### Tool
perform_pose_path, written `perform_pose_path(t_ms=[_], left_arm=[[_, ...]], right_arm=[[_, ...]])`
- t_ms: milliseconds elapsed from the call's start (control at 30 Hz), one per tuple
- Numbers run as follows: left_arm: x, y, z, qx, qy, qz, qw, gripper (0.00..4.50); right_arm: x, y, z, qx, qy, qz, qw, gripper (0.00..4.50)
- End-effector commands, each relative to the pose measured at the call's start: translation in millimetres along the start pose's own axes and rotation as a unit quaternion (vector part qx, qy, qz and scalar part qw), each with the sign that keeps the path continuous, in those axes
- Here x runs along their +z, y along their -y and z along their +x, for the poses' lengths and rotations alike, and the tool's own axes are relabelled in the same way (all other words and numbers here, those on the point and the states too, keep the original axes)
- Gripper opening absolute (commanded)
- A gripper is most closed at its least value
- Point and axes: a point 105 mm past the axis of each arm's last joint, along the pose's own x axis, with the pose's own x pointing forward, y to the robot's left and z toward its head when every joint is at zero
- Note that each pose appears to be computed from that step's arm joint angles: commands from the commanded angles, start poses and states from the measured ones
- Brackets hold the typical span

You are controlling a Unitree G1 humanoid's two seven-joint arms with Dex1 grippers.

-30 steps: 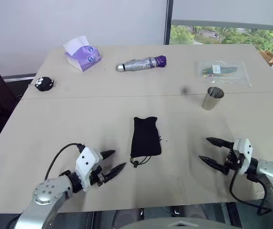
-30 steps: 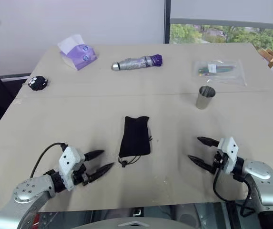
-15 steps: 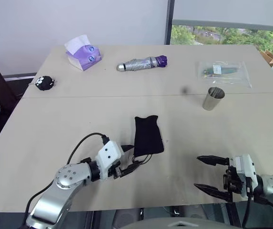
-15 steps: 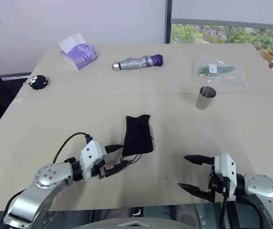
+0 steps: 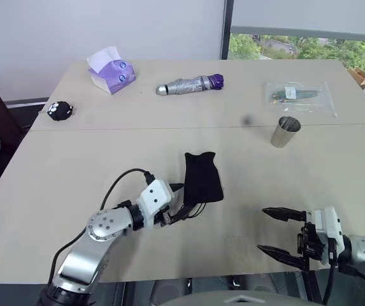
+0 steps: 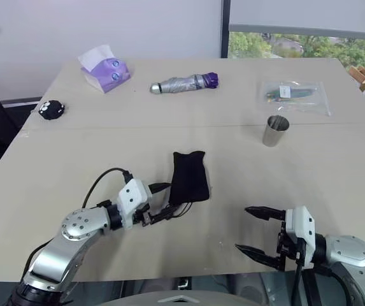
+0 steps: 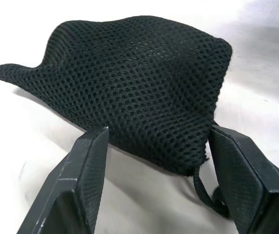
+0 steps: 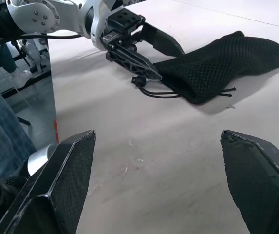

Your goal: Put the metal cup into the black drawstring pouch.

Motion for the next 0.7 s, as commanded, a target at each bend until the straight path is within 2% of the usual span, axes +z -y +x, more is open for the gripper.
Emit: perform_pose_path(t_ms=[33,67,100,200,300,400,533,700], left_arm=[[1.0,4.4,7.4,-0.003,0.007,0.006,1.0,3.28],[0.6,3.7,8.7,-0.001,0.007,0.006,1.0,3.28],[0.7,2.7,9.9,0.001,0.009,0.006,1.0,2.73],[3.1,-0.9,12.7,0.009,0.019,0.003,1.0,1.52],[3.1,-2.4,15.2,0.01,0.021,0.004,1.0,0.03],[6.1,-6.4,17.7,0.019,0.032,0.0,0.999,0.03],[22.6,-23.3,19.9,0.06,0.07,-0.033,0.995,0.03],[48.9,-42.8,20.9,0.096,0.117,-0.073,0.986,0.03]], right_arm=[[10.6,1.2,0.5,-0.008,0.016,-0.021,1.0,4.14],[11.0,1.8,0.4,-0.01,0.016,-0.022,1.0,4.14],[11.2,2.2,0.1,-0.012,0.016,-0.024,1.0,4.18],[13.2,3.1,0.0,-0.019,0.018,-0.025,0.999,4.18],[13.8,4.1,-0.9,-0.025,0.017,-0.028,0.999,4.18],[19.2,13.7,-2.4,-0.054,0.019,-0.046,0.997,4.18],[44.4,44.4,-1.0,-0.136,0.042,-0.09,0.986,4.18],[72.5,90.7,4.9,-0.224,-0.006,-0.178,0.958,4.18]])
